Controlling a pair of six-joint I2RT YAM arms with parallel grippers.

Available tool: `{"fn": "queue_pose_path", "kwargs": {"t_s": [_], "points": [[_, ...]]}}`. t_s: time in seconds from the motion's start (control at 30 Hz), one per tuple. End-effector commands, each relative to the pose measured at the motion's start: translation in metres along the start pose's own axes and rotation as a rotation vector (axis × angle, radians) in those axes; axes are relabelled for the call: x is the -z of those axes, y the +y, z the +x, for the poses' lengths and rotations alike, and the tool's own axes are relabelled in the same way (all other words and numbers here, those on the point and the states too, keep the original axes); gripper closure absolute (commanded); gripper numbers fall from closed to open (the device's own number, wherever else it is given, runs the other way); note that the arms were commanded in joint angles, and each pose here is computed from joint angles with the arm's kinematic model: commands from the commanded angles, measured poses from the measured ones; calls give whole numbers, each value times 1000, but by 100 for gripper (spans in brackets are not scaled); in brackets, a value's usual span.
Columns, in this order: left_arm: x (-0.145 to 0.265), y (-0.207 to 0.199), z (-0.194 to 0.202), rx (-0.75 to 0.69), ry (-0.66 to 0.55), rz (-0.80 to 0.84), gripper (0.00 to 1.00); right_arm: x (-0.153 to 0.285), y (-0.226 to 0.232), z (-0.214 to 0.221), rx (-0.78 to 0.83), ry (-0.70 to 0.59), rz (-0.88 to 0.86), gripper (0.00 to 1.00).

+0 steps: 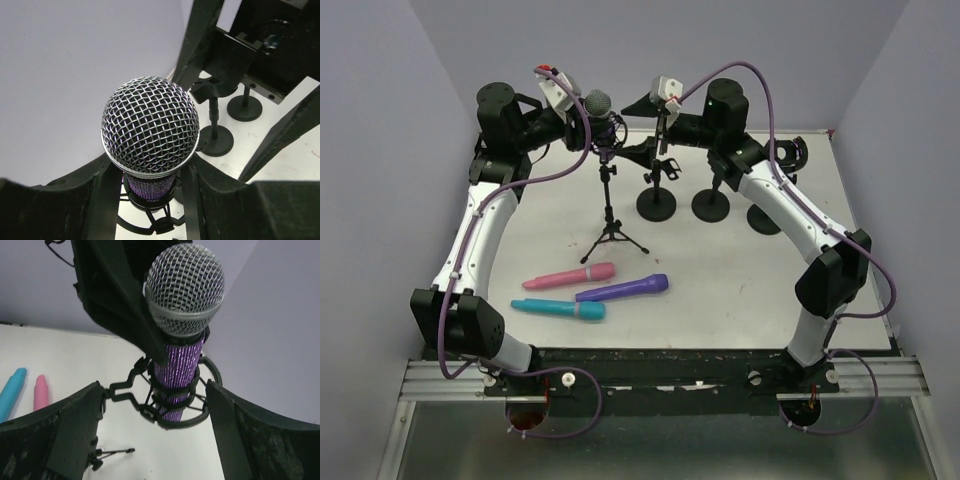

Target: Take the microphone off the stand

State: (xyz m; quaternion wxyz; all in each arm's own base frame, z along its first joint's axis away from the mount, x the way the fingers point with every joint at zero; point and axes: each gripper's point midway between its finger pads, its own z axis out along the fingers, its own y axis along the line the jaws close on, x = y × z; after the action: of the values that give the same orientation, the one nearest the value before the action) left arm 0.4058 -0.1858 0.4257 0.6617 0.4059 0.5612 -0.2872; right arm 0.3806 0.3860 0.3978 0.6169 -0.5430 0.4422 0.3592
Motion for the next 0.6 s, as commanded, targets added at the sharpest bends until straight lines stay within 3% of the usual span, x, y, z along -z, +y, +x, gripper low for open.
{"fn": "queue_pose_path", "kwargs": {"t_s": [0.0,0.27,0.57], "points": [[-1,-9,-44,-172,-112,36,100,-21,-9,-1,9,-68,-17,9],[-5,-13,-70,-212,-129,50,100,-36,-22,10,-9,-86,0,10],[-15,-14,-45,-142,-87,90,100,-45,-21,45,-45,-60,5,16]]}}
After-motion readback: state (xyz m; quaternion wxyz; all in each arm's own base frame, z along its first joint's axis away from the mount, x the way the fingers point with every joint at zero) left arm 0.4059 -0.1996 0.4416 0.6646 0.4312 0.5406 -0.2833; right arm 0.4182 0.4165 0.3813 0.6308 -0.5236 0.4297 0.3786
